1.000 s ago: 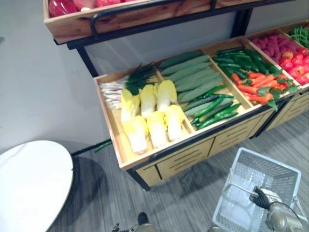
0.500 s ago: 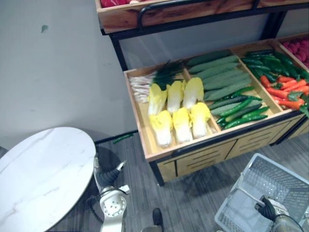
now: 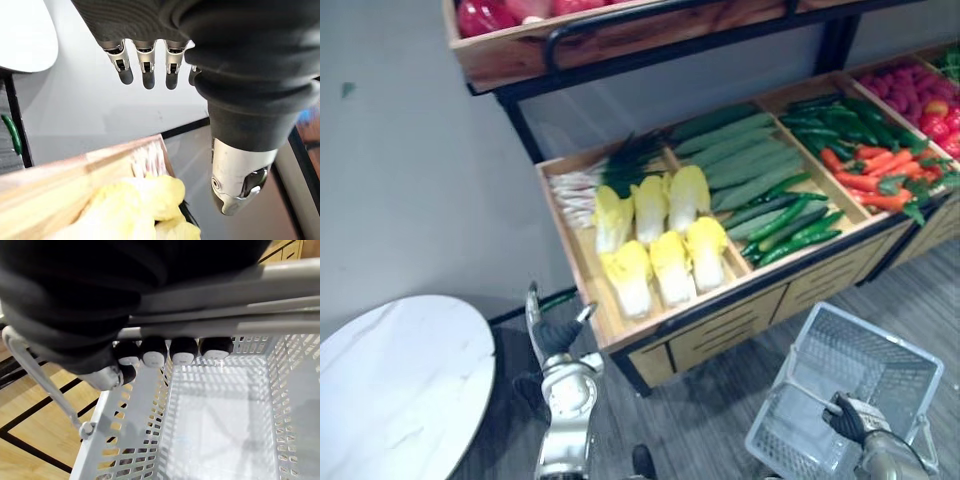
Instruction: Pick vegetable in the basket
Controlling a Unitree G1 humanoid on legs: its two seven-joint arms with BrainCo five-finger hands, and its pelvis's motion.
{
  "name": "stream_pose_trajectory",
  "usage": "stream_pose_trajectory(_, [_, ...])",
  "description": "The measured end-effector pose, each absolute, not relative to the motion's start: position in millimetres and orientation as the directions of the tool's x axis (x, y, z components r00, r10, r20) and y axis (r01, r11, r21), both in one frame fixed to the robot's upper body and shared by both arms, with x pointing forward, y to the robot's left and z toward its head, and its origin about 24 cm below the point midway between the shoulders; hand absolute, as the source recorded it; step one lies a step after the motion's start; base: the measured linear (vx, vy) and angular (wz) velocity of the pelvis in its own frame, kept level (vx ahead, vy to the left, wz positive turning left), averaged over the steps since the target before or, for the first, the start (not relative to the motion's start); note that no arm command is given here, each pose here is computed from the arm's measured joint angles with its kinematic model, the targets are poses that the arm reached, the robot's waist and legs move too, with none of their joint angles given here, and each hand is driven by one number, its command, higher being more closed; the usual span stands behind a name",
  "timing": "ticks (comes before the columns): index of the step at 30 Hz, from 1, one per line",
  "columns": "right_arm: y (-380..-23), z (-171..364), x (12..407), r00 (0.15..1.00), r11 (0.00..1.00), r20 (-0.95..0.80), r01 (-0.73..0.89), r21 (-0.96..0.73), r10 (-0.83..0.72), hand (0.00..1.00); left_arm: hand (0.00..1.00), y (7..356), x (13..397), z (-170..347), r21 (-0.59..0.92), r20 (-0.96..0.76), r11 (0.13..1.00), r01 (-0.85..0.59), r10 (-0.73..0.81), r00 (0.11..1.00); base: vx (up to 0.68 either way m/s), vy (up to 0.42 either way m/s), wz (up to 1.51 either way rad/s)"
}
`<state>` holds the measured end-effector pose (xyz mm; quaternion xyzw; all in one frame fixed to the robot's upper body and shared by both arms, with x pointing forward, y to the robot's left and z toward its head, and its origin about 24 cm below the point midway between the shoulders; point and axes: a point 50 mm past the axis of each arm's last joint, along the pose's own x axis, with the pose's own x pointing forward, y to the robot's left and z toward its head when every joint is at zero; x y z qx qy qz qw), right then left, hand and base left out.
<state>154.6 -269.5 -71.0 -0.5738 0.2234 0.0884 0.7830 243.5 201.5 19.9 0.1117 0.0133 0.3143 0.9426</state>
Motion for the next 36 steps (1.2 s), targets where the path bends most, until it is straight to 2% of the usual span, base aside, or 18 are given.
stream_pose_trajectory(9, [-262.1, -62.9, 170.3, 0.910, 0.312, -0.408, -0.367, -0.876, -0.078, 1.00, 0.00, 200.4, 256.1, 17.6, 0.217, 0.019, 0.748, -0.627, 0.639, 0.769, 0.02, -0.021, -0.22])
stream_pose_trajectory(25, [-249.4, -63.2, 172.3, 0.929, 0.301, -0.368, -0.341, -0.891, -0.037, 1.00, 0.00, 221.2, 254.7, -3.3, 0.258, -0.069, 0.602, -0.755, 0.792, 0.607, 0.01, -0.004, -0.12])
stream_pose_trajectory(36, [-243.2, -66.8, 173.7, 0.934, 0.295, -0.356, -0.338, -0.894, -0.009, 1.00, 0.00, 228.7, 266.0, -4.8, 0.276, -0.088, 0.572, -0.773, 0.816, 0.572, 0.01, -0.007, -0.03])
